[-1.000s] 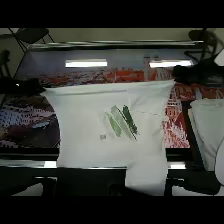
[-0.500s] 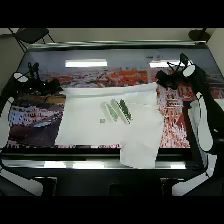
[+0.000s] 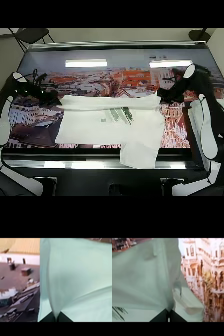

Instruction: Fold the shirts.

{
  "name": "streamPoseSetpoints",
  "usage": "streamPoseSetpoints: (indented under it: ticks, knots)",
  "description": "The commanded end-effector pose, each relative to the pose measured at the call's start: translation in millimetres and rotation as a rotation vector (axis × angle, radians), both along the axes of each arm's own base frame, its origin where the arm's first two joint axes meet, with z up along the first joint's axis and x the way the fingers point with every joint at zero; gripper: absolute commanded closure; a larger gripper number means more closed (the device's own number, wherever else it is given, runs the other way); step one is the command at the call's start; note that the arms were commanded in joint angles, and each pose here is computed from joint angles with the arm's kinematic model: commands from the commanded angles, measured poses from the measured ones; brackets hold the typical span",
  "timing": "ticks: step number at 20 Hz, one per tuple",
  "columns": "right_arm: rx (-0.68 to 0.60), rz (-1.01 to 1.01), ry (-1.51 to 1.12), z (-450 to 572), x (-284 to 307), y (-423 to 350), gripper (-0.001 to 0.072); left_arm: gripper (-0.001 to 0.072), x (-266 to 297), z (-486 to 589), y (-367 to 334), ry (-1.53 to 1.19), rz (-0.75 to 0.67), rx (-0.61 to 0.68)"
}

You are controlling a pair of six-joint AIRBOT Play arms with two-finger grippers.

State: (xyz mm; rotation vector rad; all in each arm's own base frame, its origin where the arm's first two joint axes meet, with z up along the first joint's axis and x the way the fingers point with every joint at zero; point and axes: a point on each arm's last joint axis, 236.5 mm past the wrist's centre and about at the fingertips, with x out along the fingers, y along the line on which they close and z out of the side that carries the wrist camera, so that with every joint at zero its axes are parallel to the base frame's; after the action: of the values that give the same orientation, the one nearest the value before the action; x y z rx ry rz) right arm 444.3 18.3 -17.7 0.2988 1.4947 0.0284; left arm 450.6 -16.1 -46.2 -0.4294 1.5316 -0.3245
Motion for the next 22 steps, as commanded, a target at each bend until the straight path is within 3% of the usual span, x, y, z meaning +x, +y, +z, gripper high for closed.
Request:
streamPoseSetpoints:
  ticks: [1,7,8,9,10,12,17,22]
  knots:
    - [0.000,0.043,0.174,-31.5,-46.5,21.2,0.0665,0.0673,-43.8,-20.7,-0.5,0.162,-0.051,-0.008]
    - [0.013,-0.026,0.221,-52.0,-58.7,29.1,0.0663,0.0664,-46.4,-23.7,1.9,0.164,-0.062,-0.010]
    - [0.013,-0.034,0.210,-51.9,-55.9,28.9,0.0575,0.0550,-46.6,-23.4,1.8,0.165,-0.062,-0.010]
    - [0.011,-0.040,0.191,-47.7,-52.2,28.1,0.0341,0.0351,-49.6,-20.9,2.3,0.174,-0.065,-0.013]
    - [-0.006,-0.017,0.166,-40.0,-49.2,24.4,0.0253,0.0299,-52.2,-17.2,4.4,0.179,-0.066,-0.016]
    - [-0.037,0.107,0.156,-15.5,-59.4,11.2,0.0182,0.0303,-55.3,-4.0,15.7,0.170,-0.041,-0.016]
    - [-0.015,-0.080,0.243,12.8,-110.8,-56.9,0.0207,0.0301,-99.9,15.9,42.5,0.200,0.034,-0.012]
    - [0.044,-0.132,0.232,-22.3,-161.4,-37.1,0.0207,0.0283,-196.2,-35.6,28.1,0.294,0.090,0.004]
